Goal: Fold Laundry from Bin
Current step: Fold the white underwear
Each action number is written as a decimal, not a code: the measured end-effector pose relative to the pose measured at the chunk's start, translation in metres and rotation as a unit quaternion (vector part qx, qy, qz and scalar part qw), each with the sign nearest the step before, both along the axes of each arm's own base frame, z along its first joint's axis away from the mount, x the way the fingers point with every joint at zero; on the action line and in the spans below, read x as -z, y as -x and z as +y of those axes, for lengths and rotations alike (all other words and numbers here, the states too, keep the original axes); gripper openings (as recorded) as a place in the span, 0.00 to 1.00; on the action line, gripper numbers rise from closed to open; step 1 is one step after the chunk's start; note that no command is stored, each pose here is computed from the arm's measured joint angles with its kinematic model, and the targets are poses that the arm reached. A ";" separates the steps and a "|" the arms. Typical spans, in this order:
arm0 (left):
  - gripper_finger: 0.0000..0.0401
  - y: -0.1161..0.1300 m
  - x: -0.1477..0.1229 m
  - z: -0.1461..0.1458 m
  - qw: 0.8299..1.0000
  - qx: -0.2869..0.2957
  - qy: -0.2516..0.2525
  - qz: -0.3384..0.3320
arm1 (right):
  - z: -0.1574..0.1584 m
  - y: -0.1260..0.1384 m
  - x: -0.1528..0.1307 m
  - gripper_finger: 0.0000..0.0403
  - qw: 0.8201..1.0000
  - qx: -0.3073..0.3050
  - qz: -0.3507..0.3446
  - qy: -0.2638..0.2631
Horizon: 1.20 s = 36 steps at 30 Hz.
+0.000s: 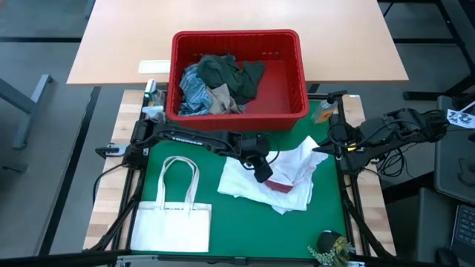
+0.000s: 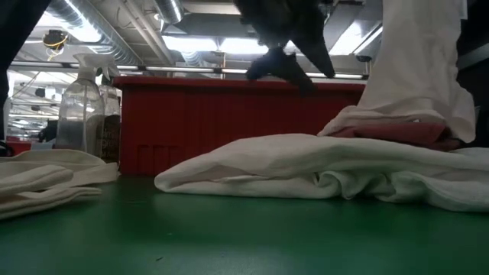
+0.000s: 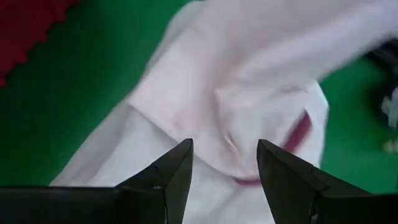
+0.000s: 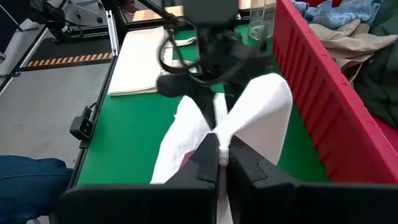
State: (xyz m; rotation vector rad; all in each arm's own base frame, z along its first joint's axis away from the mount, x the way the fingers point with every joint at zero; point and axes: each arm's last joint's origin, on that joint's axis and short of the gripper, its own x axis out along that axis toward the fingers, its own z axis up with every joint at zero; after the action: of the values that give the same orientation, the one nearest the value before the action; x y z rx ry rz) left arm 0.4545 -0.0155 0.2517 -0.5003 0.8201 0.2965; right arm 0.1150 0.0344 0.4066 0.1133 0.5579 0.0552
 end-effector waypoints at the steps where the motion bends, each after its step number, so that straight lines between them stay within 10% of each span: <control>1: 0.43 0.000 0.006 0.003 1.000 -0.008 0.004 -0.004 | 0.000 0.000 0.000 0.02 1.000 0.000 0.000 0.000; 36: 0.43 0.002 0.064 0.049 0.986 -0.140 0.044 -0.083 | 0.000 0.000 0.000 0.03 1.000 -0.001 0.000 -0.001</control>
State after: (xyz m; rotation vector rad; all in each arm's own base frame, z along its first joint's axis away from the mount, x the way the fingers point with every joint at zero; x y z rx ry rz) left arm 0.4524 0.0330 0.1874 -0.7151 0.6025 0.4722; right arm 0.1151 0.0345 0.4067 0.1137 0.5572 0.0582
